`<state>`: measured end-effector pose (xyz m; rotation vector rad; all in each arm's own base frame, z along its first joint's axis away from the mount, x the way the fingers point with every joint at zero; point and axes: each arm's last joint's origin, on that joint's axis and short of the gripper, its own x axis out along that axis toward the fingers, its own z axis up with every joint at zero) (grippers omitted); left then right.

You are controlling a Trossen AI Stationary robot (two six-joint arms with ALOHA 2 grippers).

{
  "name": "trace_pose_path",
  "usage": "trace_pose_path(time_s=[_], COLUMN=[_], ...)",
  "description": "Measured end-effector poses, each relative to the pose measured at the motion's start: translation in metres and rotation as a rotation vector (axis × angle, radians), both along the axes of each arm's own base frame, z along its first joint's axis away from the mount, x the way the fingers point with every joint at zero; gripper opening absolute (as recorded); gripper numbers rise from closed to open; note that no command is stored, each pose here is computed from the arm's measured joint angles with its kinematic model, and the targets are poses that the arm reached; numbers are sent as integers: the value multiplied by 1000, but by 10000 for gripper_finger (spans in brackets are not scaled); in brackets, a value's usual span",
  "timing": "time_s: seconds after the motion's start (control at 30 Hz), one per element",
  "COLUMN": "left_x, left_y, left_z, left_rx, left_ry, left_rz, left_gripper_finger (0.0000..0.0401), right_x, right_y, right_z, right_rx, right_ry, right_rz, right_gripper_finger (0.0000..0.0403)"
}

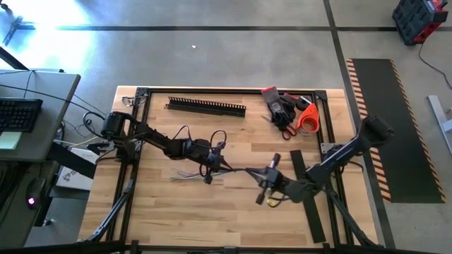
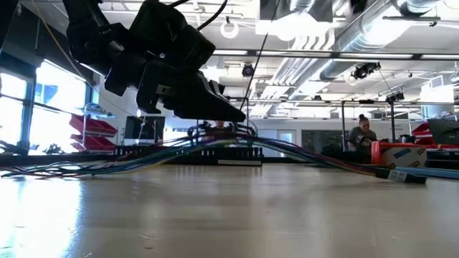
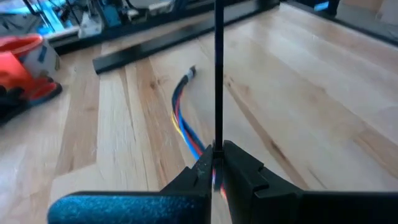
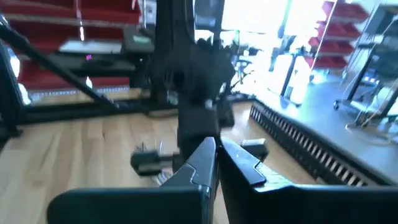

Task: Ziptie cables
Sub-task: Wrap the zip tie around the cable wires

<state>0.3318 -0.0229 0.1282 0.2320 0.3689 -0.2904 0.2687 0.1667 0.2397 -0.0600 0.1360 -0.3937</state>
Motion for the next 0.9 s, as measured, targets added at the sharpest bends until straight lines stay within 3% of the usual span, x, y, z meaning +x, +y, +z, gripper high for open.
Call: trace_pose_path(time_s=[0.33,0.43,0.57,0.73,0.9], left_x=[0,-5,-1,-3,-4], left_y=[2,4,4,3,-3], left_z=[-10,-28,-22,-25,-5], left_rx=[11,19,23,14,-34], left_ry=[56,160,112,140,96], left_rz=[8,27,43,64,56], left_gripper_finger=[0,0,0,3,42], right_x=[-51,-62,-63,-61,-51], right_y=[20,23,25,22,5], right_z=[44,57,52,41,21], right_rx=[-84,-57,-69,-8,144], right_ry=[-73,-114,-99,-82,12], right_rz=[-55,-83,-79,-84,-17], right_gripper_finger=[0,1,1,0,28])
